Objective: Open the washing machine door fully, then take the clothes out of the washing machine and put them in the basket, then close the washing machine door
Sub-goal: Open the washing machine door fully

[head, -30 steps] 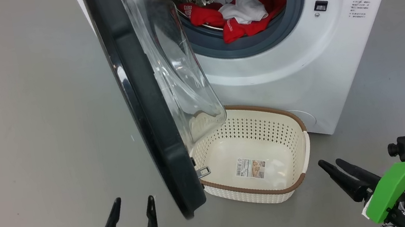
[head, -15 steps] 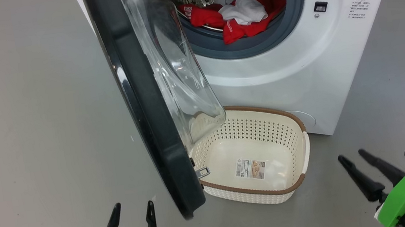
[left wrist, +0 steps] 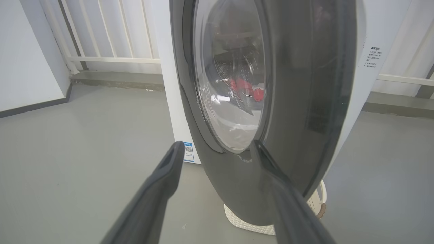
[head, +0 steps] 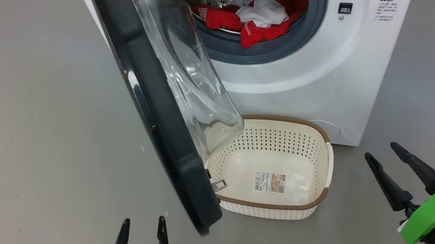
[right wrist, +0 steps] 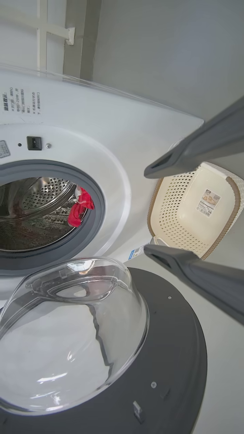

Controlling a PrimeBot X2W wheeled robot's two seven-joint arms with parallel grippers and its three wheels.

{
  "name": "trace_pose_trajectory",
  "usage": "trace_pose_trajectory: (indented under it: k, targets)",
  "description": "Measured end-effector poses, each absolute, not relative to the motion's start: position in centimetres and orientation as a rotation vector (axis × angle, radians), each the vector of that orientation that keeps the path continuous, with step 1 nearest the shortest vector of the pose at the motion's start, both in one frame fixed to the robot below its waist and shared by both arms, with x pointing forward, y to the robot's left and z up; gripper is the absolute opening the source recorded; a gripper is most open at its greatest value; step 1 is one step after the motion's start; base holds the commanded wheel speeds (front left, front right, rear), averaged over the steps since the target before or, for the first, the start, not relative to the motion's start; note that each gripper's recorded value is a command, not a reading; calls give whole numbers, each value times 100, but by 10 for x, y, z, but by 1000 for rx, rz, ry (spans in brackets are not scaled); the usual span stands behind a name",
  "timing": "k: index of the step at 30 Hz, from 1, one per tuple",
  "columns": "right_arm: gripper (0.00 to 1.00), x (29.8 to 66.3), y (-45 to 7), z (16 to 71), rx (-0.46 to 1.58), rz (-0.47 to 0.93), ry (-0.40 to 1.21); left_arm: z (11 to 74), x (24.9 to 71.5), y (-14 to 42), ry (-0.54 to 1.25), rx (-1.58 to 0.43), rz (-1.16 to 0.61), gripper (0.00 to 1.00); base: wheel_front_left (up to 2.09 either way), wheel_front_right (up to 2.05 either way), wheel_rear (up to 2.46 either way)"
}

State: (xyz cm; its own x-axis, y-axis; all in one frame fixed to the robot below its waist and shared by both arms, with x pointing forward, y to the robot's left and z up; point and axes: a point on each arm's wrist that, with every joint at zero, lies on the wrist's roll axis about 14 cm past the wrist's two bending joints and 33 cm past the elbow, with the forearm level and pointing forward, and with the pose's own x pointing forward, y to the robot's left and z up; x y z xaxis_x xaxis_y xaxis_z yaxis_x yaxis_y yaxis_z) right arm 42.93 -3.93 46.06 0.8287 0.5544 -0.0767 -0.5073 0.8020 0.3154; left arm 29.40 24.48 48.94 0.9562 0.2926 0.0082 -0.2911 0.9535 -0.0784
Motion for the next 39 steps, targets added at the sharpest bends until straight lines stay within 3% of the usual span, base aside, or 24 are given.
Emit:
trace_pose_trajectory:
  k: [11,30,31,32,39]
  targets:
    - [100,424,-33,479,245,572,74,490,292,246,-22,-78,303,100,0,0,0]
    - [100,413,-37,457,209,551,126,488,293,247,-17,-85,307,99,0,0,0]
    - [100,413,-38,457,210,549,126,489,293,248,-19,-87,310,37,0,0,0]
    - [100,413,-38,458,211,549,125,490,292,250,-26,-100,317,0,0,0,0]
    - [100,413,-37,460,215,548,119,519,294,266,-120,-114,364,0,0,0,0]
